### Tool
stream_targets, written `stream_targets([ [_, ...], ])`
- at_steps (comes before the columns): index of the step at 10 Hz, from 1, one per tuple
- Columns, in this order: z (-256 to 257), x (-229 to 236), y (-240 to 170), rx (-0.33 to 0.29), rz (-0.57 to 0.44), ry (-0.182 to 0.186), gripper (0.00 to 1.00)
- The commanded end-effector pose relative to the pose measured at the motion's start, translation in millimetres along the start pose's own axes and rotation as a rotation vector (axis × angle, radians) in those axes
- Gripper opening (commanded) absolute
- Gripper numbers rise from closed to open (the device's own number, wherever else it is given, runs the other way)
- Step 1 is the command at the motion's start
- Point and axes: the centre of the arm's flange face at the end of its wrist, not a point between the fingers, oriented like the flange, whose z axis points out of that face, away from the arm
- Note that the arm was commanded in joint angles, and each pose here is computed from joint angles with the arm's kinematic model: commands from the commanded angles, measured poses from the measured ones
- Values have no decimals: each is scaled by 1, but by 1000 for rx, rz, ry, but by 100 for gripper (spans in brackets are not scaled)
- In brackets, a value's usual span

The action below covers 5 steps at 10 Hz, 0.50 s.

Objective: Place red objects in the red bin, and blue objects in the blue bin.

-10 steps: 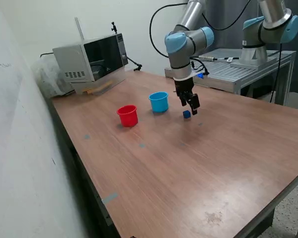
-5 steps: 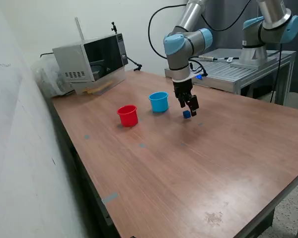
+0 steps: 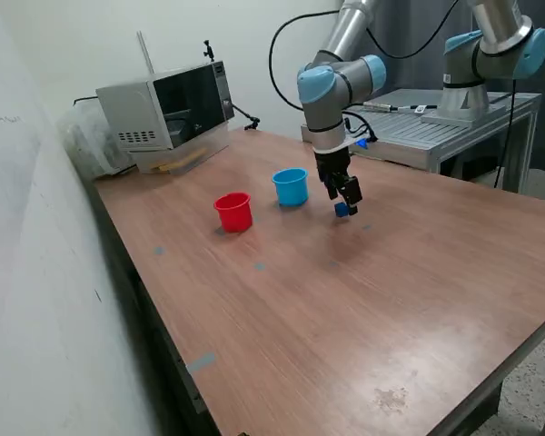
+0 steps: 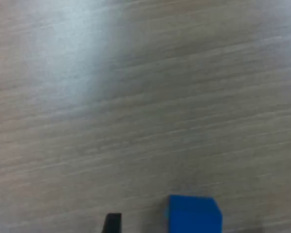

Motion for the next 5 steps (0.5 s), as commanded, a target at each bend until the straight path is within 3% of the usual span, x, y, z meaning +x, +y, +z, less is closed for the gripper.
stream_targets([
  [1,3,-7,5,4,4,0,100],
  [5,3,-13,9,3,13,3,100],
])
